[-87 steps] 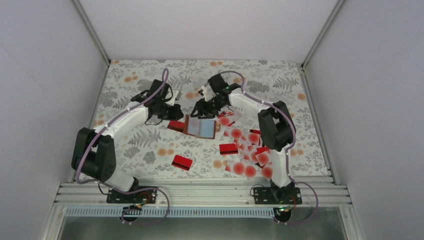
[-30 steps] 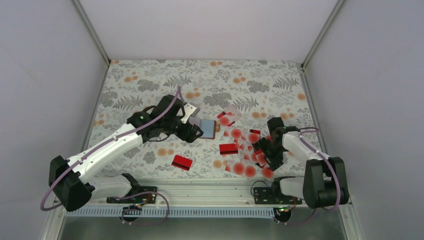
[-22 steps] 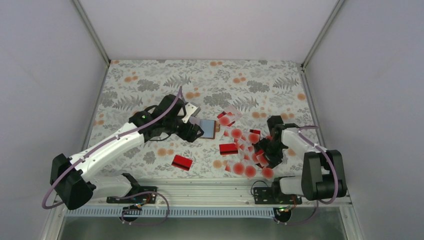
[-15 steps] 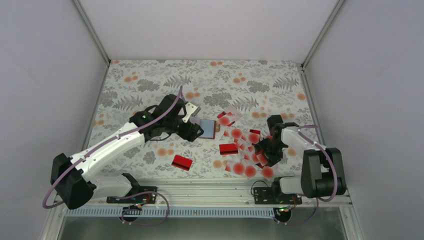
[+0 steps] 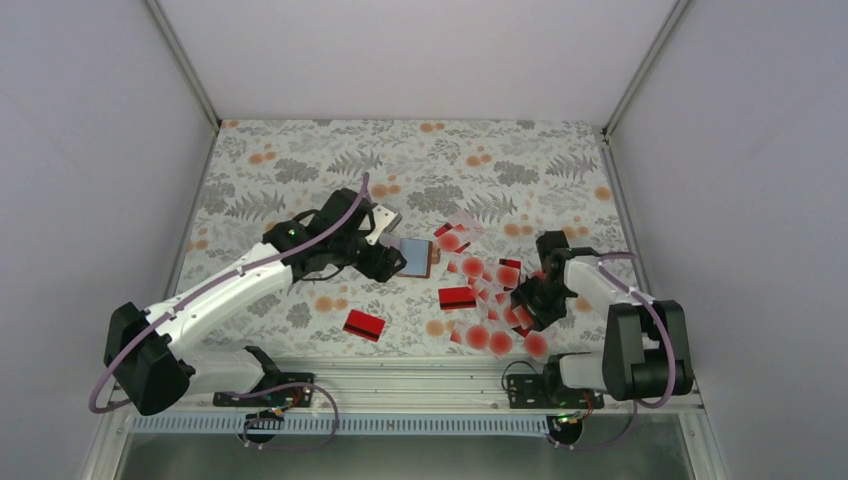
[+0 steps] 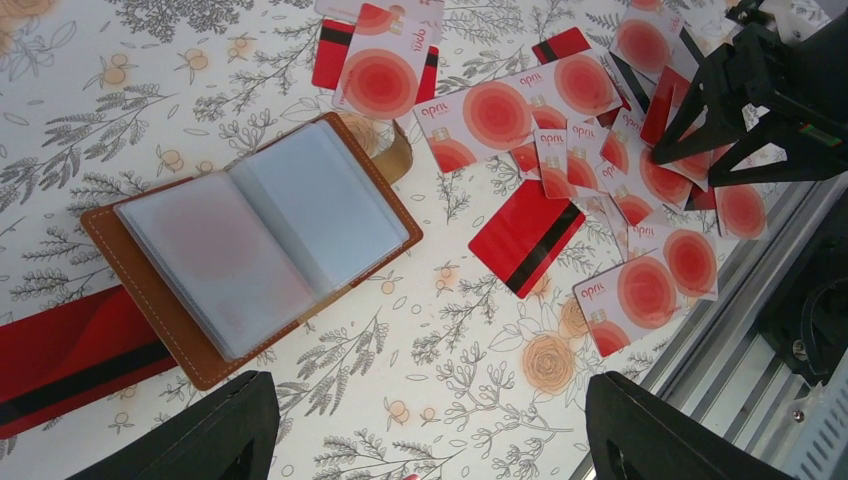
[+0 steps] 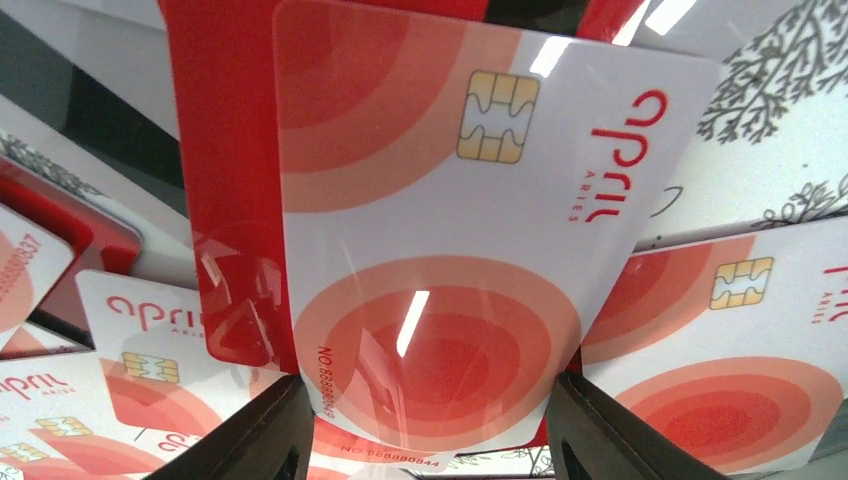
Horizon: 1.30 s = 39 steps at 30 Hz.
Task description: Put the credit cards into the card holder
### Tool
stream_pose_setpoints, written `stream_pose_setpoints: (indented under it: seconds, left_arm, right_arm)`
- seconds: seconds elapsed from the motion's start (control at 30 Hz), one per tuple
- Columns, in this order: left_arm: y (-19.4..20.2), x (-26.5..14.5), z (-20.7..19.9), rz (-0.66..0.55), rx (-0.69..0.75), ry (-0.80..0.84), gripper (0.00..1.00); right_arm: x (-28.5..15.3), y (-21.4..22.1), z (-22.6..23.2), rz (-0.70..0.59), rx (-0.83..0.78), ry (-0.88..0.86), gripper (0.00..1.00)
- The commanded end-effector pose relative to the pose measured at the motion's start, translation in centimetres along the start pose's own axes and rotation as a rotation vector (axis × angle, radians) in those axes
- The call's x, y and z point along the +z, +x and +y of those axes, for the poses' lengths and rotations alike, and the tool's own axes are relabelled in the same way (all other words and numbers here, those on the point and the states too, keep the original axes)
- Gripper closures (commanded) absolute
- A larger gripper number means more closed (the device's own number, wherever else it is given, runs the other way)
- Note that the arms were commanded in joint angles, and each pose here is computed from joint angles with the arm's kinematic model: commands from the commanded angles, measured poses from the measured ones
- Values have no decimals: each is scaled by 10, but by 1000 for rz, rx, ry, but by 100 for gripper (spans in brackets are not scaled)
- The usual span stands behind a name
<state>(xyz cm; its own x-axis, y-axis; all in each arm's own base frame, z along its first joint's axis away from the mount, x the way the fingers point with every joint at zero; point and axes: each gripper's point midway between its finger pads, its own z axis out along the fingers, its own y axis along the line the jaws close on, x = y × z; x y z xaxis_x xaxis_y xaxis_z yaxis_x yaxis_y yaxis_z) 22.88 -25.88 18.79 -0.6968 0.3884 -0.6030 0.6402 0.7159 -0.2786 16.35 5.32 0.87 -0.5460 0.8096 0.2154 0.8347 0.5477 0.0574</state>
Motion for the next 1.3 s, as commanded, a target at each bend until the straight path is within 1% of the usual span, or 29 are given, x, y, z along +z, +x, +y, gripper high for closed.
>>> stream_pose_setpoints:
  seconds: [0.0, 0.2, 0.43, 0.67, 0.8, 1.0, 1.13, 1.27]
  left_arm:
    - [-12, -1, -1, -32, 31, -5, 23]
    - [-13, 0, -2, -30, 32, 0, 23]
    - [-16, 3, -3, -31, 2, 24, 23]
    - [-17, 5, 7, -15, -97, 59, 23]
    - [-21, 5, 18, -12, -182, 101, 23]
    - [-28, 12, 34, -1, -279, 146, 24]
    - [-39, 20, 34, -4, -313, 198, 24]
    - [-55, 25, 33, -11, -365, 248, 25]
  right_arm:
    - [16, -14, 36, -44, -139, -154, 50]
    - [0, -4, 47, -42, -240, -138, 50]
    - [-14, 13, 66, -26, -356, -197, 49]
    - [-32, 33, 89, -34, -489, -254, 47]
    - [-40, 49, 106, -21, -567, -308, 47]
    - [-62, 78, 140, -34, -747, -411, 45]
    - [-74, 106, 160, -17, -876, -478, 45]
    - [-79, 131, 172, 1, -976, -503, 44]
